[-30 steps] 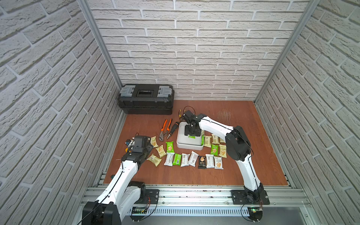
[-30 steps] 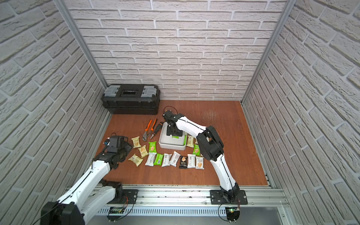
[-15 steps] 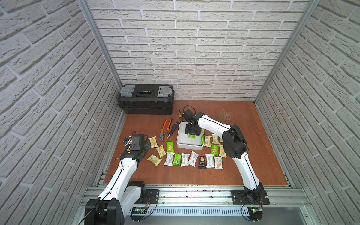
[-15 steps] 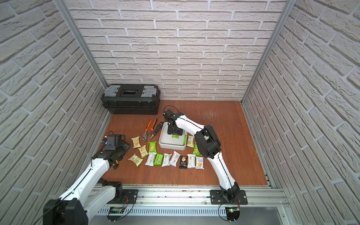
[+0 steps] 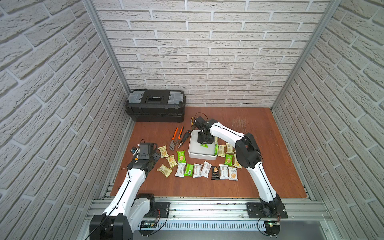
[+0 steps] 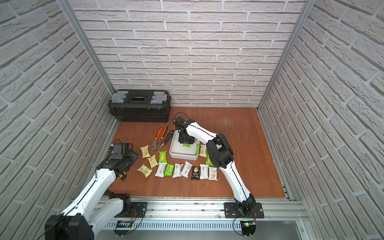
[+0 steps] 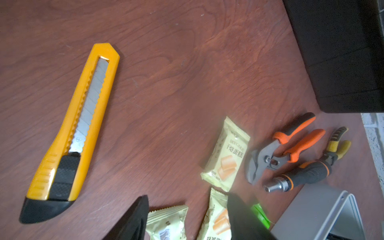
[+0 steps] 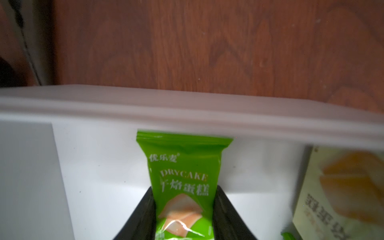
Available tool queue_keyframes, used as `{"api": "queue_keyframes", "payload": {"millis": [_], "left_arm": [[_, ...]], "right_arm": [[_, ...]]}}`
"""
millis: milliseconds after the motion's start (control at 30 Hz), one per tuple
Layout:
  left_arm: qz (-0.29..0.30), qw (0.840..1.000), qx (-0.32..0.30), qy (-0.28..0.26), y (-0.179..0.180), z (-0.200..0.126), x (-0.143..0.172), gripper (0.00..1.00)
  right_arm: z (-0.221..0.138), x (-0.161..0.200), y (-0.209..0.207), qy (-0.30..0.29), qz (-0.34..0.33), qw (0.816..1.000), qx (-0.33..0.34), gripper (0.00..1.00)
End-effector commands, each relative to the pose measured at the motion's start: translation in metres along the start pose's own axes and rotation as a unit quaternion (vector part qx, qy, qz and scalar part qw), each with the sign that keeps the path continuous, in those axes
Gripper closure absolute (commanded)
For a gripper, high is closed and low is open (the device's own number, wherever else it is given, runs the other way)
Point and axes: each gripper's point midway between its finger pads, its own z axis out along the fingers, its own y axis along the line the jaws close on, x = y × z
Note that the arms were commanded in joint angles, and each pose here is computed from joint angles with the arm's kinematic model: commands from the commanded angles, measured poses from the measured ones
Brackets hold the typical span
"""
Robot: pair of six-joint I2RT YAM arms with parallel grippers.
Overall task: Take the cookies out of the storage box
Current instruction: Pick up the cookie from the storage box.
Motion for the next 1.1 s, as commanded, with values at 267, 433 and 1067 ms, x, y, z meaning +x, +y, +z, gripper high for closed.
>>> {"api": "queue_keyframes", "payload": {"millis": [267, 433, 1067], "left_arm": [[-0.002, 1.000, -0.008, -0.010, 0.003, -0.007, -0.007, 0.34], [0.000, 1.000, -0.007, -0.009, 0.000, -0.008, -0.009, 0.34], [0.069, 0.997, 0.003, -0.022, -0.033, -0.016, -0.007, 0.36]], "right_arm": [[-0.034, -0.007, 0.004, -0.018, -0.012, 0.999, -0.024, 0.60], [-0.052, -0.007, 0.001, -0.031, -0.009, 0.999, -0.037, 0.61], [-0.132, -0.019, -0.059, -0.095, 0.008, 0.994, -0.045, 0.65]]}}
